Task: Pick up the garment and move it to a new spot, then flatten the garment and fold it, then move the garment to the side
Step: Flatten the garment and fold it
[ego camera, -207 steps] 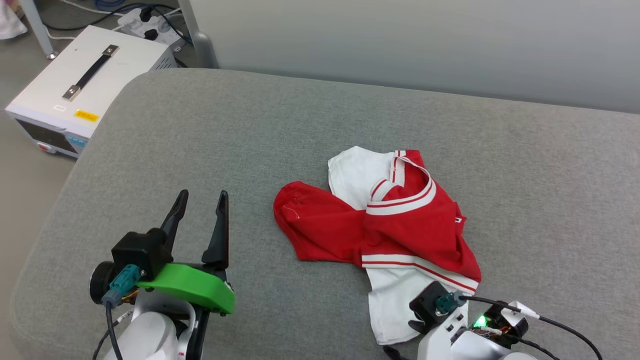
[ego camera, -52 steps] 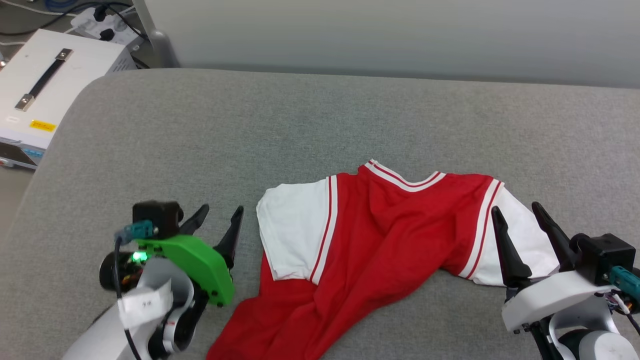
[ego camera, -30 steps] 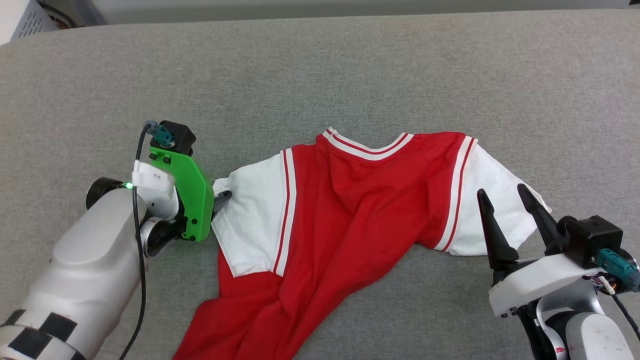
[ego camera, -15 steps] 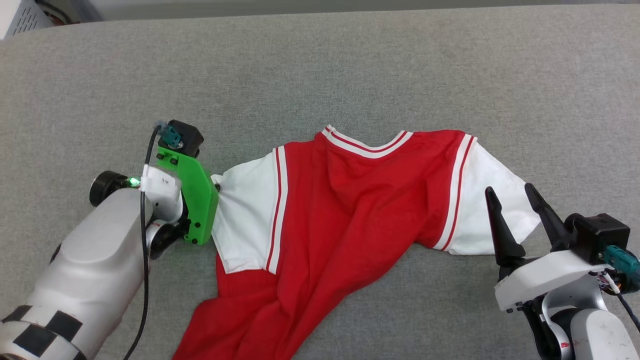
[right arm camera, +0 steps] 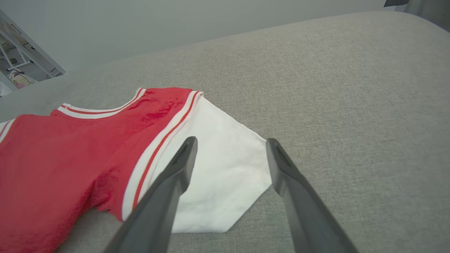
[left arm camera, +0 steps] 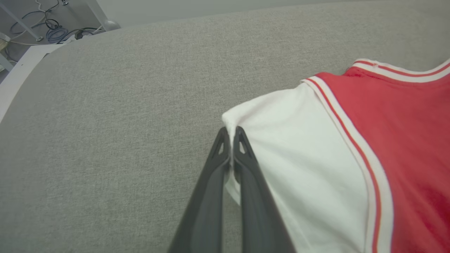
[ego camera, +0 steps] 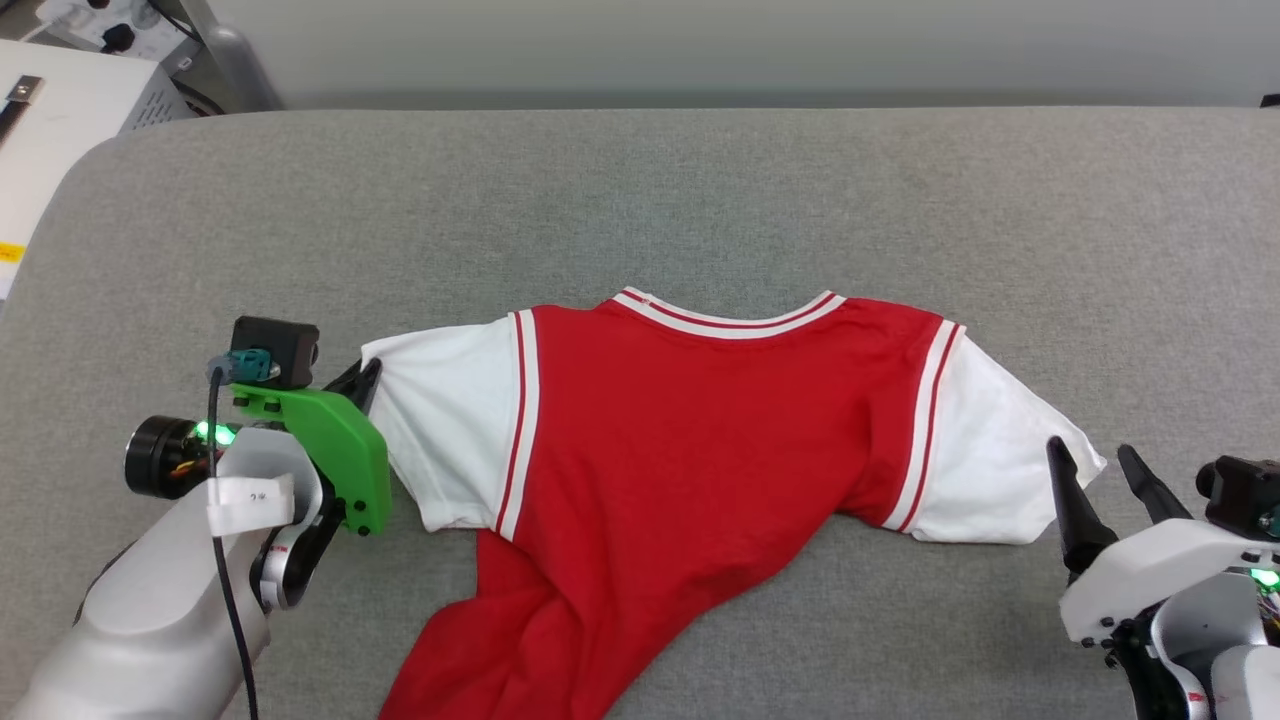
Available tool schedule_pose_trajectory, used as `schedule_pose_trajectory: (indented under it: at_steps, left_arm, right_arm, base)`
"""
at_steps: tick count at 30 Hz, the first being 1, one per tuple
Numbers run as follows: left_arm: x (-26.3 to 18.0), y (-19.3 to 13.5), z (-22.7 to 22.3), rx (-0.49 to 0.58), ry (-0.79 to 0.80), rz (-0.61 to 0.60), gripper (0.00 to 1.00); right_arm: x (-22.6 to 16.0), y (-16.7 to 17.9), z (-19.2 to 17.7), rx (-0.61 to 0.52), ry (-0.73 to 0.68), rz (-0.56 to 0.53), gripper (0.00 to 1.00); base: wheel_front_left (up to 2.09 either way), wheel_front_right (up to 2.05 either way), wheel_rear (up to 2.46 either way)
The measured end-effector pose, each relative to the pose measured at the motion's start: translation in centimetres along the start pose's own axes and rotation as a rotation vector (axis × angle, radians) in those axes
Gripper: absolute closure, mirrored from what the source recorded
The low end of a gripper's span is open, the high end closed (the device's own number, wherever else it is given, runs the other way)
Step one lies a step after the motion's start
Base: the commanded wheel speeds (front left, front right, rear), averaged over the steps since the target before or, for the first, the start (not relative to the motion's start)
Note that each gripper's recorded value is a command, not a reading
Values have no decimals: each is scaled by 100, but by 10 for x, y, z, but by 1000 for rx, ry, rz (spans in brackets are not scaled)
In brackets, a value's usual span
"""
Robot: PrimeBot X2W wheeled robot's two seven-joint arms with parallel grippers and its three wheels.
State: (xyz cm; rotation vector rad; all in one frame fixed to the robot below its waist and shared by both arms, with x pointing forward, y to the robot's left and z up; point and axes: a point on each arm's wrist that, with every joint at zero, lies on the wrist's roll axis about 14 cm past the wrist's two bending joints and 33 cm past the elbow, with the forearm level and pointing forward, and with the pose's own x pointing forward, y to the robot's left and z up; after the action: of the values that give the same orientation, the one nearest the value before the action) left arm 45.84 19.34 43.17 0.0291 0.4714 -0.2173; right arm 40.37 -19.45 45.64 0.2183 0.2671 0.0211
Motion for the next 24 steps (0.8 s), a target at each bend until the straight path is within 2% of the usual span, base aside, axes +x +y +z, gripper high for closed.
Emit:
schedule_pose_trajectory:
  at_steps: [5,9,18,23,24]
  left_arm:
    - [-28,13,14,-20,-91,58,100]
    - [-46,5,17,-46,-124,50,100]
    - [-58,-8,25,-71,-149,29,100]
    - [-55,-7,20,-82,-135,30,100]
    - [-55,-3,15,-90,-121,40,100]
  right_arm:
    - [-4,-26,-23,32,150,-46,0]
    - [3,-27,-40,45,298,-25,0]
    - [39,-19,-48,-46,537,30,0]
    - [50,-24,-67,-90,681,18,0]
    - [50,-22,-85,-95,776,20,0]
  base:
    - [0,0,0]
    - [0,0,0]
    - [0,0,0]
    - [0,0,0]
    - [0,0,0]
